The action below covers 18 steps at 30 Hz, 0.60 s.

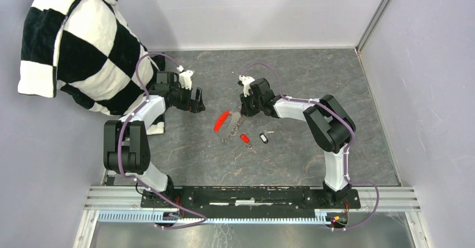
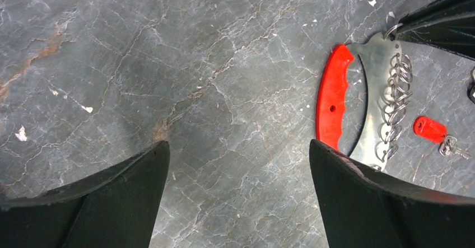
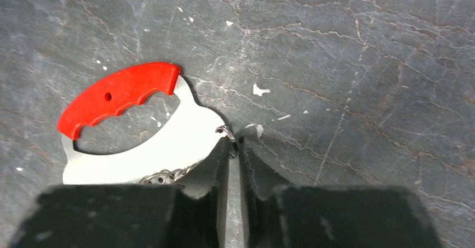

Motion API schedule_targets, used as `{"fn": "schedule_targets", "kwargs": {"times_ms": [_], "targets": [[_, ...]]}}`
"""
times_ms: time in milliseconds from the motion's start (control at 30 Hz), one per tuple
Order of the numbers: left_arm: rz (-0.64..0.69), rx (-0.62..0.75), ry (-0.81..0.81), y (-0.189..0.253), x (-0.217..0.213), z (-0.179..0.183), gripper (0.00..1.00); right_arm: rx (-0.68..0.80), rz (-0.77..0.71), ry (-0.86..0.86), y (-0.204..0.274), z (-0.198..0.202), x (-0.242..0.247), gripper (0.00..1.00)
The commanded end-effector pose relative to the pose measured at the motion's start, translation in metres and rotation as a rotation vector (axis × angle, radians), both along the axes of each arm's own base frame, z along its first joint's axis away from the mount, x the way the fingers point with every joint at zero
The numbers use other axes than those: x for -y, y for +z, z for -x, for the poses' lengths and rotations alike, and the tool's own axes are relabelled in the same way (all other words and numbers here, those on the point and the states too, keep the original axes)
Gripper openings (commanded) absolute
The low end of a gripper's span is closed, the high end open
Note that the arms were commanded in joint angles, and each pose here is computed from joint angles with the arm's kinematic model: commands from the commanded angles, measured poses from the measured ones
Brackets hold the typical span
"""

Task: Put the keys on the keyring

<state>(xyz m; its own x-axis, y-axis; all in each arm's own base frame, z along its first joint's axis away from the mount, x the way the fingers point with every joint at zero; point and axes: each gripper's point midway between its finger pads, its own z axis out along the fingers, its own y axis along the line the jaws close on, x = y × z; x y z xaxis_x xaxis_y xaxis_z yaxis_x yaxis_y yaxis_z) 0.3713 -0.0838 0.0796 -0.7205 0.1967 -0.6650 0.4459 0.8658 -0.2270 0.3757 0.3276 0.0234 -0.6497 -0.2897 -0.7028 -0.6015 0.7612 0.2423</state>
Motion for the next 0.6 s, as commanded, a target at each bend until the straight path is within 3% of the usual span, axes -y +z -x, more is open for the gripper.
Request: {"fn": "schedule_targets", "kwargs": {"times_ms": [0, 67, 367, 567], "targets": [[-0.009, 0.069, -0.072, 0.026, 0.008, -0.004, 0.99, 0.041, -0.06, 0.06, 0.018, -0.005, -0.017, 0.09], [-0.008, 0.066, -0.086, 0.029, 0.01, -0.001, 0.98, 0.064, -0.093, 0.087, 0.029, -0.004, -0.022, 0.0], [0.029, 0.105, -0.243, 0.071, 0.027, 0.019, 0.95, 0.199, -0.238, 0.211, 0.098, 0.018, -0.029, 0.0], [0.053, 0.18, -0.508, 0.112, 0.042, 0.064, 0.89, 0.258, -0.311, 0.313, 0.135, 0.051, -0.036, 0.0]]}}
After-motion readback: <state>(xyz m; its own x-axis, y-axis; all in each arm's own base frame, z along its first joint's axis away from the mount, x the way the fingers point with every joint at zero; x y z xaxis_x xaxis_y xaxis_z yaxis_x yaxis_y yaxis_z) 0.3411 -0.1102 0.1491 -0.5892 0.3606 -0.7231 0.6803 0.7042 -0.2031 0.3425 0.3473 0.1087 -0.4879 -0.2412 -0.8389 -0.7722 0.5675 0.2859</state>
